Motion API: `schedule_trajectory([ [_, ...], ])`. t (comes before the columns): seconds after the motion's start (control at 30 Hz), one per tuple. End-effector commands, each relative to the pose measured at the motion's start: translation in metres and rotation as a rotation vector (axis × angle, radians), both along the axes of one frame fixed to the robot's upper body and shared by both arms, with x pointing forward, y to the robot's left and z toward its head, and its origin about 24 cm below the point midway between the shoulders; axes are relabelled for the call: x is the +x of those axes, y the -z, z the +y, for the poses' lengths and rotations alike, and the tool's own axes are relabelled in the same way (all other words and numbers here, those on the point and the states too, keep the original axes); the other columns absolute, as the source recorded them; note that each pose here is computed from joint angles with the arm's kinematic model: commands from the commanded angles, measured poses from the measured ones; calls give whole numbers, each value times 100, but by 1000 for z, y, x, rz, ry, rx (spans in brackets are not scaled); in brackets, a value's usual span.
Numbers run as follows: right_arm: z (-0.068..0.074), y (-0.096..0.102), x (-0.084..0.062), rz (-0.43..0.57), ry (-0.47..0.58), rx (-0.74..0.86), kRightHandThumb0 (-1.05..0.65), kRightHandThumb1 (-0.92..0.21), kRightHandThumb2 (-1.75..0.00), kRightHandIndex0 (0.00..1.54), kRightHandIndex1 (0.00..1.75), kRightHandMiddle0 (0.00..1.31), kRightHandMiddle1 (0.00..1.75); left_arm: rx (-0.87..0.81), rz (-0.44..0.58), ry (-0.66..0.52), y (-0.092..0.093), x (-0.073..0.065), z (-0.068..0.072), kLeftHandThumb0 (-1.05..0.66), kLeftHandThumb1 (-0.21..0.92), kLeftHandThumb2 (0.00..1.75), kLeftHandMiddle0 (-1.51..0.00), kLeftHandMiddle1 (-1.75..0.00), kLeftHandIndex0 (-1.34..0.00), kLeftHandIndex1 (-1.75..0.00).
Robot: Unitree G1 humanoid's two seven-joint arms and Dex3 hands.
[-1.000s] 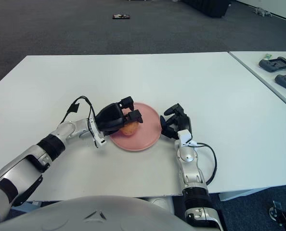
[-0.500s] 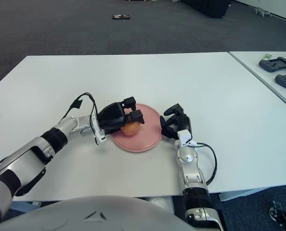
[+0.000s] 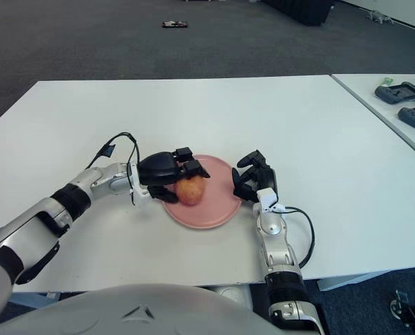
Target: Put the apple into the plate.
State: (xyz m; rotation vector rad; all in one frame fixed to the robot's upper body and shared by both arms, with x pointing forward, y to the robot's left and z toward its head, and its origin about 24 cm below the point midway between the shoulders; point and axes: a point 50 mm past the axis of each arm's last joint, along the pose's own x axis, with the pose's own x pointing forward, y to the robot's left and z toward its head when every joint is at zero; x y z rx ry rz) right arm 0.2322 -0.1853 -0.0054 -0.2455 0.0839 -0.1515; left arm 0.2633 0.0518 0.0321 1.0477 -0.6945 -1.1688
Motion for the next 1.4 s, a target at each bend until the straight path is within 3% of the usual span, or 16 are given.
schedule_trajectory([
  [0.0, -3, 19, -11, 137, 27, -16, -41, -56, -102, 63, 166, 42, 175, 56, 86, 7, 15, -12, 3, -97, 92, 101, 0, -13, 0, -25],
  [0.07, -3, 19, -11, 147, 36, -15, -40, -58, -99, 59, 168, 41, 175, 35, 104, 2, 12, -12, 2, -100, 92, 100, 0, -5, 0, -10],
  [0.17, -2, 19, -11, 149, 44, -16, -40, -60, -96, 57, 167, 39, 175, -3, 143, -34, 16, -16, 7, -102, 92, 100, 0, -2, 0, -3],
  [0.57, -3, 20, -12, 148, 58, -9, -39, -64, -91, 59, 159, 36, 175, -116, 171, -94, 7, -14, 10, -104, 92, 101, 0, 0, 0, 0],
  [0.97, -3, 24, -13, 138, 47, 37, -39, -64, -91, 63, 163, 36, 175, -269, 149, -225, -17, 3, 28, -103, 92, 95, 0, 0, 0, 0],
  [1.13, -4, 25, -13, 138, 45, 49, -39, -63, -92, 65, 165, 37, 175, -355, 199, -251, -26, 6, 39, -102, 92, 92, 0, 0, 0, 0],
  [1.37, -5, 26, -13, 135, 35, 52, -39, -63, -93, 66, 166, 37, 175, -503, 356, -316, -25, 10, 48, -100, 92, 89, 0, 0, 0, 0],
])
